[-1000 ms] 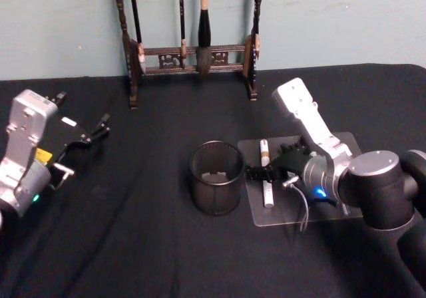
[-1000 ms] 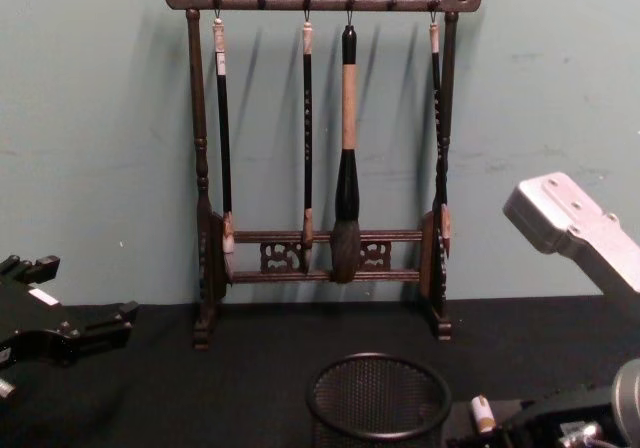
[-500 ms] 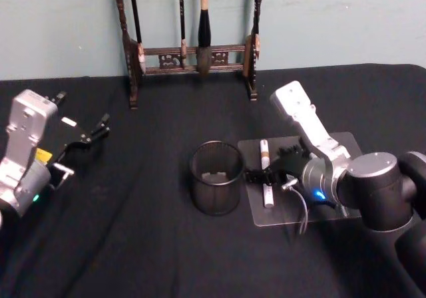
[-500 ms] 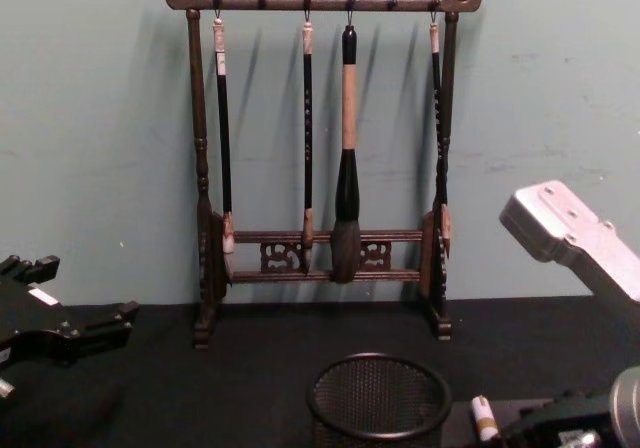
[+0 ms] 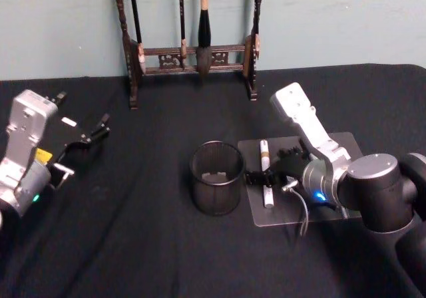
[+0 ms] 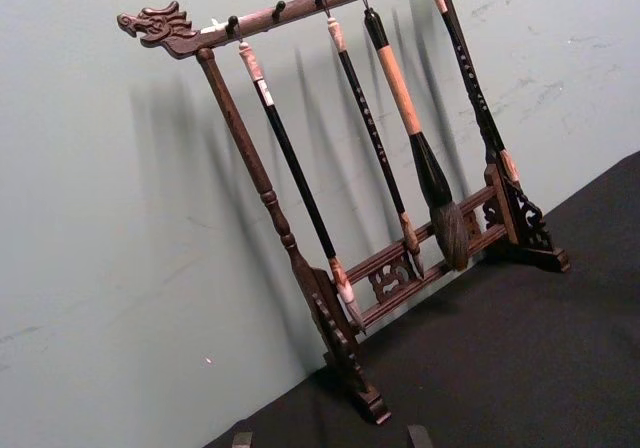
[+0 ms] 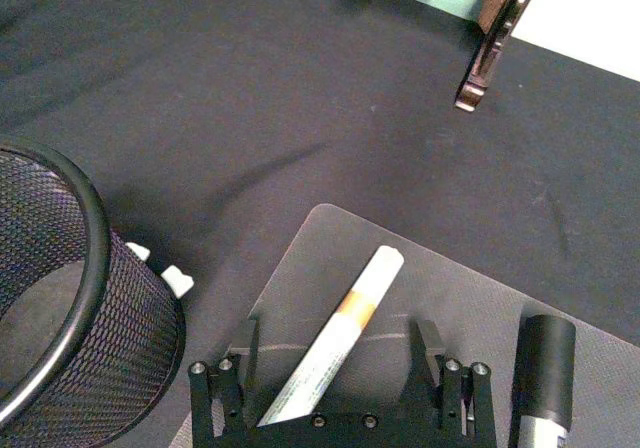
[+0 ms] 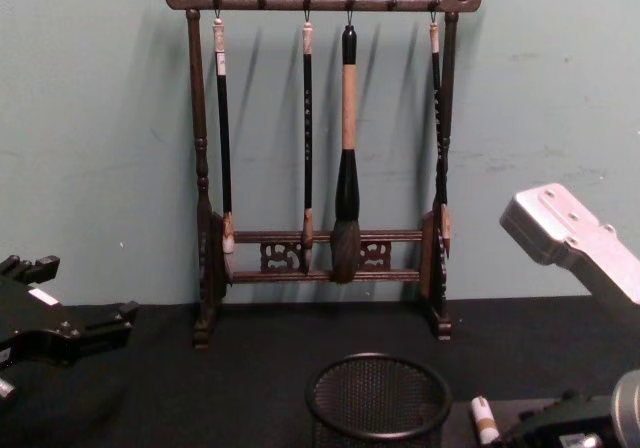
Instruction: Pick up the water-based marker from the table and place it into the pen holder.
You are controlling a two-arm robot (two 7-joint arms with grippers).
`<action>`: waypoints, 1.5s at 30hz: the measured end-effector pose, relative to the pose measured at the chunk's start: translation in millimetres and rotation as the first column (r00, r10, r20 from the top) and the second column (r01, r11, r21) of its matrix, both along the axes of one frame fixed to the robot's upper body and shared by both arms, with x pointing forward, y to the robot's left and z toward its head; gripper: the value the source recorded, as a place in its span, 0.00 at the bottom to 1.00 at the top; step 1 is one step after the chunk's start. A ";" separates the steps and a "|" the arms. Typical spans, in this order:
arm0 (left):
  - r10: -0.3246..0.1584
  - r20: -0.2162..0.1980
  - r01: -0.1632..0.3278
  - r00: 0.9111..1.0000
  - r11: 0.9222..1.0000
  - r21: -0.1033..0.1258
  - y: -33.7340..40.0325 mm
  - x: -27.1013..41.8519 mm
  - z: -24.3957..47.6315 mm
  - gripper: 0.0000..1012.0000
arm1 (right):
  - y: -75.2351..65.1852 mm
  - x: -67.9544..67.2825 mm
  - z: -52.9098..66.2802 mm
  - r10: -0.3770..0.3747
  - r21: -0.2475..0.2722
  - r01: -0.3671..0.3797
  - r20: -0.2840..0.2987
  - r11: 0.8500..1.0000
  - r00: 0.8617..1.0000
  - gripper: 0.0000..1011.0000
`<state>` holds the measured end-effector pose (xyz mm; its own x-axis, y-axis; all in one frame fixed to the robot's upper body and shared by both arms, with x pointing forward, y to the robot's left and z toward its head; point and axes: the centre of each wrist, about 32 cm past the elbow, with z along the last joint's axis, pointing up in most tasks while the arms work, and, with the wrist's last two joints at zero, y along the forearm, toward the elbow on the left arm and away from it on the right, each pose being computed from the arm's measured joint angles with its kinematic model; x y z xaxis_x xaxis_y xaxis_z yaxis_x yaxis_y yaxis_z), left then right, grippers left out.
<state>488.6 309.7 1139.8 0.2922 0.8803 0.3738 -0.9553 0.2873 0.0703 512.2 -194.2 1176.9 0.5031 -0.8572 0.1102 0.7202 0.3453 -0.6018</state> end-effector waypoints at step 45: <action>0.000 0.000 0.000 1.000 1.000 0.000 0.0 0.0 0.1 0.99 | 0.1 0.3 0.4 0.000 0.000 0.000 0.002 1.000 1.000 0.18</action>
